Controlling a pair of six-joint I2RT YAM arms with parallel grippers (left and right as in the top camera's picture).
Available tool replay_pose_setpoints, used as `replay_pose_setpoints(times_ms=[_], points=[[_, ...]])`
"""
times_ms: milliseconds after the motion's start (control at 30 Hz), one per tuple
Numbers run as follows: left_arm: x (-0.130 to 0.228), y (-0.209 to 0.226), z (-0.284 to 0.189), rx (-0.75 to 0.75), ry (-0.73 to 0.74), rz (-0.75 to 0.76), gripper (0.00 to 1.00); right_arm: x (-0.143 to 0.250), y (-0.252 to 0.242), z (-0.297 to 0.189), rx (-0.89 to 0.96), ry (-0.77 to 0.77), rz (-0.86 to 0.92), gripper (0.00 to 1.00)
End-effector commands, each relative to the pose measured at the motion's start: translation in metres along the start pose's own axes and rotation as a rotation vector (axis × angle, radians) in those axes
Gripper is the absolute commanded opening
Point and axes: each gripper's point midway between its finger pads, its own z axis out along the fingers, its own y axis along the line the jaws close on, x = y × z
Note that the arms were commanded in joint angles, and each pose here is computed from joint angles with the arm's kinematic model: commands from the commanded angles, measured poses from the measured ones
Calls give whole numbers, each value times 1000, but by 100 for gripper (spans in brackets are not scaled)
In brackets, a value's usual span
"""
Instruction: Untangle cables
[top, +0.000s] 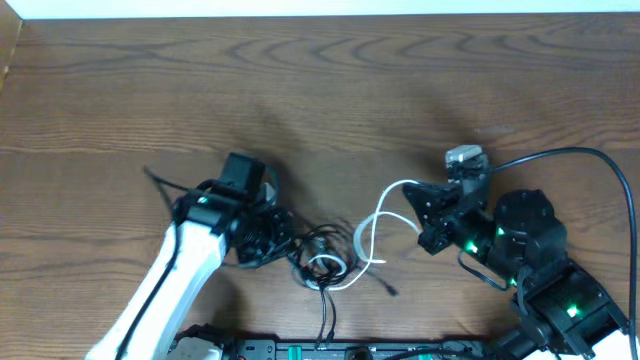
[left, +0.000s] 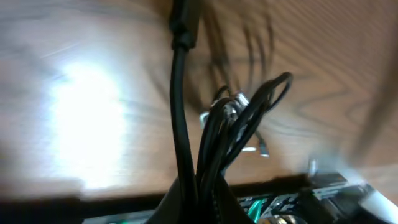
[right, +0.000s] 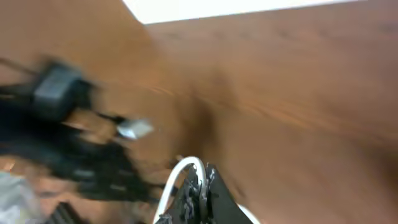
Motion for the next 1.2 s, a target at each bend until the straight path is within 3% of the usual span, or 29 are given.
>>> replay_pose_setpoints(times_ms=[0,267,333,467,700,867,1067,1133,1167], points=[[-12,-6,-43,-41,-156,84,7,9,-28,0,111,38,7,1],[-5,-28,-84,-26,-182,233,7,50,-72,3,296,221,57,1],[-3,-40,-89,10,-177,395,8,59,-82,4,343,264,65,1],[-8,-47,-92,19,-205,561,7,70,-88,8,363,319,73,1],[-20,-60,-96,55,-268,560,8,87,-83,17,303,416,30,1],[-28,-66,-99,112,-297,279,7,95,-72,22,212,466,-7,1],[-23,-29,-94,43,-282,-500,7,80,-49,29,30,422,0,5],[-17,-13,-94,-5,-291,-725,8,70,-37,29,-73,388,17,24],[-11,-3,-93,-32,-297,-888,8,60,-28,28,-154,359,28,45]])
